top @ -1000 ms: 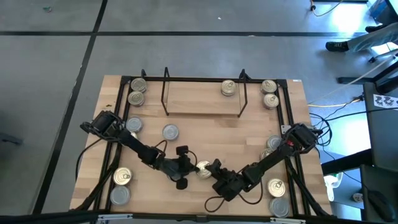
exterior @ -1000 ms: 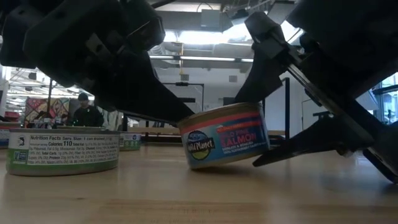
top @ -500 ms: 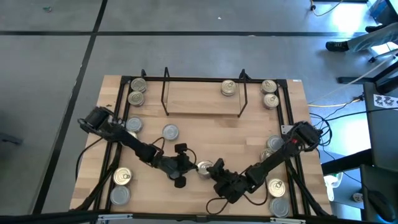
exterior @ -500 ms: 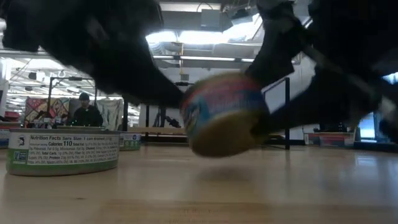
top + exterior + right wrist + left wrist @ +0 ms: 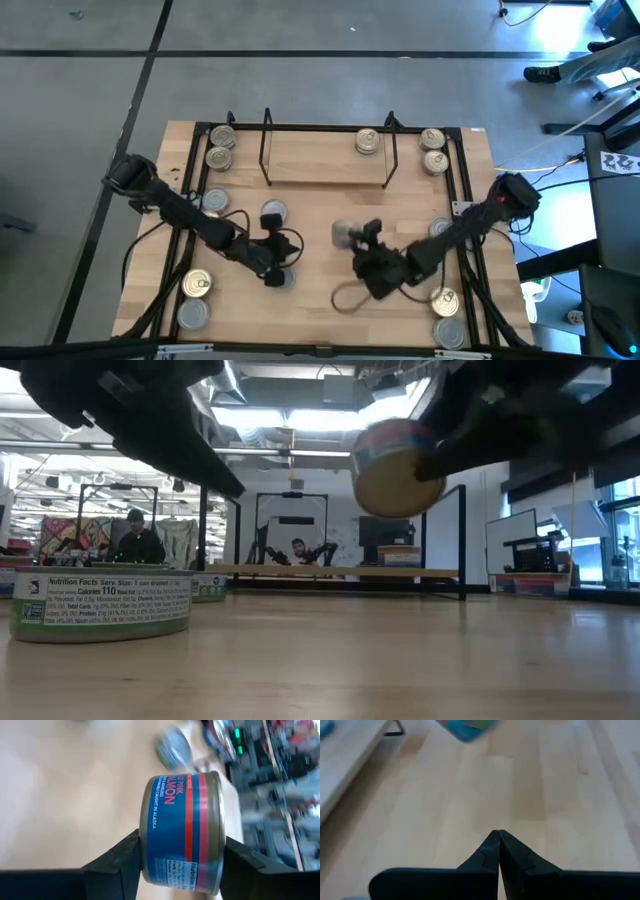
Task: Stack canned seafood by type on shelf
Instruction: Stack the blue pink tuna can on top of the other blue pink tuna can on the shelf
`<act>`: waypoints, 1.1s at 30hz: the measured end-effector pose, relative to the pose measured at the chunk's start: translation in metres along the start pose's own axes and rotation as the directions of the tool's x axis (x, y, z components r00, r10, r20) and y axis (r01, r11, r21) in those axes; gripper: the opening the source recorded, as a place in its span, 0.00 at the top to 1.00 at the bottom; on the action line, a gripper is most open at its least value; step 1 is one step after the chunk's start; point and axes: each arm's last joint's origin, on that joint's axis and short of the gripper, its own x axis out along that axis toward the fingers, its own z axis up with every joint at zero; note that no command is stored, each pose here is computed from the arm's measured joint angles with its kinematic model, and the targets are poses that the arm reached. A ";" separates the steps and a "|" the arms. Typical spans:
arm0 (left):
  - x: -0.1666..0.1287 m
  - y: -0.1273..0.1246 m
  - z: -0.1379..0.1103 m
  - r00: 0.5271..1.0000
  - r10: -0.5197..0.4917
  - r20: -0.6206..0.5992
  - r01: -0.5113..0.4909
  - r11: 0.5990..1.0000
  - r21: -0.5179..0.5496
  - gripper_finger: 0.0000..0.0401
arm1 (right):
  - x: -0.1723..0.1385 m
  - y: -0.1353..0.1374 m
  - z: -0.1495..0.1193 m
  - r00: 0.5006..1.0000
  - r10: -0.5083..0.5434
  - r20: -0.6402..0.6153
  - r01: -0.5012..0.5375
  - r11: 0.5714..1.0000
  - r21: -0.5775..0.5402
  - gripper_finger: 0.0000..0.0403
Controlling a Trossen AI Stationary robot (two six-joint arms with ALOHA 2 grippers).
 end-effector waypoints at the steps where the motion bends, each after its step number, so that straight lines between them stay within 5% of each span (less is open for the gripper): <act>1: -0.001 0.001 -0.001 1.000 0.009 -0.008 -0.008 1.000 0.006 1.00 | 0.003 -0.008 -0.002 1.000 -0.012 -0.021 0.013 1.000 0.016 0.52; 8: 0.001 0.009 -0.007 0.995 0.054 -0.085 -0.049 0.997 0.065 1.00 | 0.034 -0.066 -0.021 0.980 -0.084 -0.181 0.099 0.992 0.075 0.52; 13: 0.003 0.012 -0.010 0.988 -0.018 -0.156 0.040 0.989 0.139 1.00 | 0.066 -0.108 -0.040 0.944 -0.143 -0.296 0.173 0.982 0.080 0.52; 17: -0.001 0.023 -0.007 0.984 0.010 -0.176 0.018 0.987 0.158 1.00 | 0.087 -0.143 -0.057 0.909 -0.163 -0.383 0.213 0.973 0.089 0.52; 25: -0.017 0.045 0.003 0.983 0.043 -0.180 -0.007 0.981 0.193 1.00 | 0.111 -0.205 -0.088 0.878 -0.120 -0.464 0.222 0.960 0.172 0.52; 33: -0.014 0.060 0.006 0.979 0.082 -0.188 -0.036 0.971 0.235 1.00 | 0.124 -0.237 -0.122 0.860 -0.054 -0.508 0.222 0.935 0.276 0.52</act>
